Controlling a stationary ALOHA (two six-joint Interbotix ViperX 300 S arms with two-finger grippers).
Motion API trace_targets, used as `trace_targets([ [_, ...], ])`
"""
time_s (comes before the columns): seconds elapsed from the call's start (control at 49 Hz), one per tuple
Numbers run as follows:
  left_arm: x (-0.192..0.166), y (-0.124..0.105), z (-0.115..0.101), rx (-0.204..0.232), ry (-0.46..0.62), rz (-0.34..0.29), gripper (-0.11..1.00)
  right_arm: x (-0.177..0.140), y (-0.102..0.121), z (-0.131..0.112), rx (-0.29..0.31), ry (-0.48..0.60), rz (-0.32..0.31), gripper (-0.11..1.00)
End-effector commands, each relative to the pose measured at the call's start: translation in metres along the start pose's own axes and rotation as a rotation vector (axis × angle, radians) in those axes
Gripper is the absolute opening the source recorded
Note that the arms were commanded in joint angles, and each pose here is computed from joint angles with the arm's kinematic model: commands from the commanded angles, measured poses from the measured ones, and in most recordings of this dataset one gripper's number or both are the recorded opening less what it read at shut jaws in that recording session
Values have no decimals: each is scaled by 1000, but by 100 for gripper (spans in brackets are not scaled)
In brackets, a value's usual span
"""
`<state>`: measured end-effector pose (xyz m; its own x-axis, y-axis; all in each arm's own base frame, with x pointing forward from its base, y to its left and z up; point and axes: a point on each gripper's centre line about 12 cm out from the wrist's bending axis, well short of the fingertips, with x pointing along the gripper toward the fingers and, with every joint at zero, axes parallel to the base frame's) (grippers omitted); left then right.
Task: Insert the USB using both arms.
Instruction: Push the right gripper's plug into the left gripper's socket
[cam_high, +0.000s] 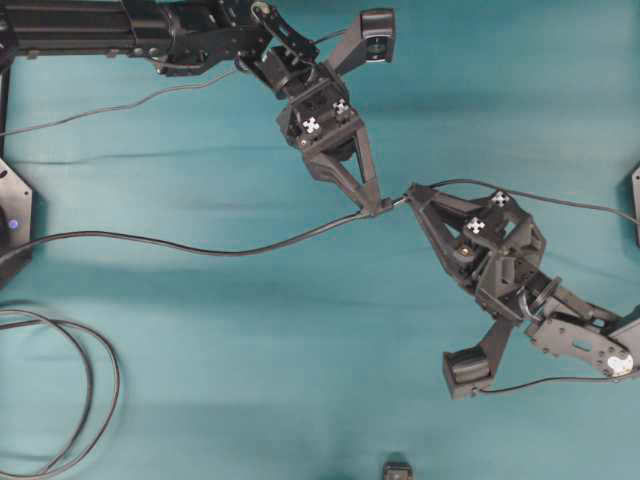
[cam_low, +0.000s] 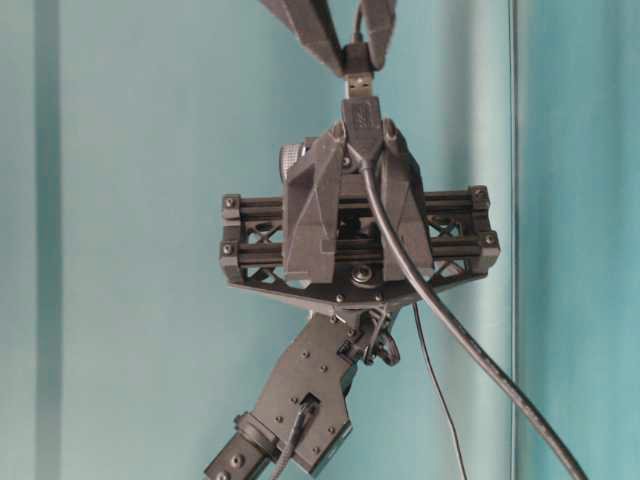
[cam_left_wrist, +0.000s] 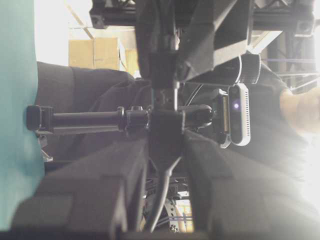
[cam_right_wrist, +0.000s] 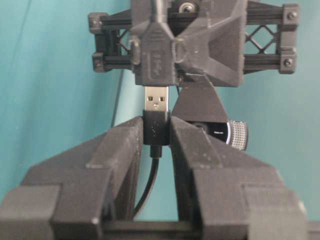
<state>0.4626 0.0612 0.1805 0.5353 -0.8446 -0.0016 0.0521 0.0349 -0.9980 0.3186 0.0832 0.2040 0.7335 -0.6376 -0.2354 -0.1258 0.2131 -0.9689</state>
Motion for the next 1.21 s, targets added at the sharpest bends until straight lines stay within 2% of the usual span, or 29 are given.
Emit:
trace_targets([
  [0.0, -2, -15, 5, 39, -7, -13, 28, -2, -7, 4, 20, -14, -14, 20],
  [0.47, -1, -7, 5, 24, -4, -8, 28, -1, -8, 5, 19, -14, -15, 20],
  [0.837, -4, -10, 12, 46, -20, 3, 28, -2, -6, 11, 24, -47, 12, 20],
  [1.185, -4, -10, 18, 58, -47, 22, 28, 0, -7, 19, 29, -51, 11, 20],
])
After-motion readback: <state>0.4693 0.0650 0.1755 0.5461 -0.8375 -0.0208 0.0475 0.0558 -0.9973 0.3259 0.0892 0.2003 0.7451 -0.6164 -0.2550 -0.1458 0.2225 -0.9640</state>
